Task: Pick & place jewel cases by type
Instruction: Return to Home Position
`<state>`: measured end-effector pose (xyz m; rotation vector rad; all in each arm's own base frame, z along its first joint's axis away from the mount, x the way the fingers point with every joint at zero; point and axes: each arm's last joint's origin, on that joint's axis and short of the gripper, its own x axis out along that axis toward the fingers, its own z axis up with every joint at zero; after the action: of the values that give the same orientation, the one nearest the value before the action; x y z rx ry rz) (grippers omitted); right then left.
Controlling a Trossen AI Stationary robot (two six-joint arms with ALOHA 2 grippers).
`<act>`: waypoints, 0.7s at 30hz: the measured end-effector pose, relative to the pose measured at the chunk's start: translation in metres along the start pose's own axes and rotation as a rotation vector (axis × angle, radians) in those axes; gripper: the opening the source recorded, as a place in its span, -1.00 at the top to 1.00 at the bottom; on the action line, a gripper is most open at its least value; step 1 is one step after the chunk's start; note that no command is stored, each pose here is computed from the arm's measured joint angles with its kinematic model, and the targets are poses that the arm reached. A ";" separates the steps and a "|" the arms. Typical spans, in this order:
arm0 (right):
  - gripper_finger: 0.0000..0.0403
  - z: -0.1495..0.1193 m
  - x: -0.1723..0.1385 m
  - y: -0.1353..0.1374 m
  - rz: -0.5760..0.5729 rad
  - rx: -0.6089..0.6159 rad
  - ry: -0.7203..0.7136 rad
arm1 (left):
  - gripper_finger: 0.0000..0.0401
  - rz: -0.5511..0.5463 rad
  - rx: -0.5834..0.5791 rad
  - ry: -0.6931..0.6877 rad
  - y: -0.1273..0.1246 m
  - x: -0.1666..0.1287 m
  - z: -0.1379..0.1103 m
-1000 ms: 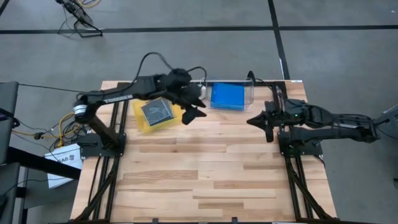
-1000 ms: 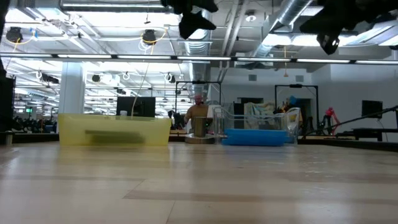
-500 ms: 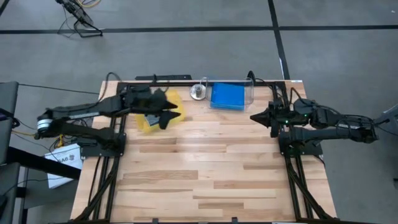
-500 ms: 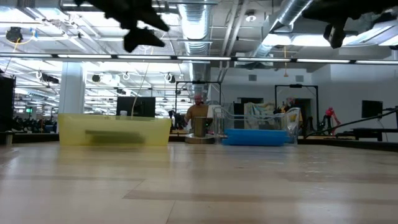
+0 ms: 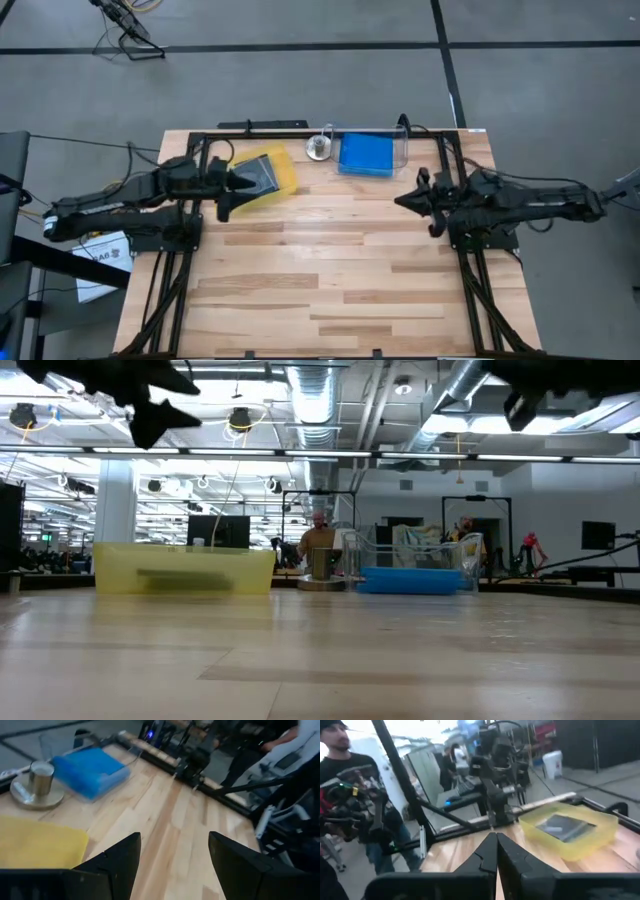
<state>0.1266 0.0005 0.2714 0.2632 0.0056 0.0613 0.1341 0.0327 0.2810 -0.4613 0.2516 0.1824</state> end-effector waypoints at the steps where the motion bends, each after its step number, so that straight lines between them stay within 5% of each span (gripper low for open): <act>1: 1.00 -0.009 0.002 -0.001 0.006 -0.005 -0.020 | -0.13 -0.010 0.003 -0.015 -0.001 -0.005 0.001; 8: 1.00 -0.047 0.002 -0.004 0.084 -0.118 -0.219 | -0.13 0.056 0.003 -0.062 0.000 -0.027 -0.003; 21: 1.00 -0.091 -0.002 -0.017 0.042 -0.055 -0.109 | -0.13 0.178 -0.122 0.074 0.008 -0.038 -0.022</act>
<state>0.1242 0.0073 0.1795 0.2110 -0.1099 0.0889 0.0921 0.0249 0.2690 -0.5677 0.3557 0.3566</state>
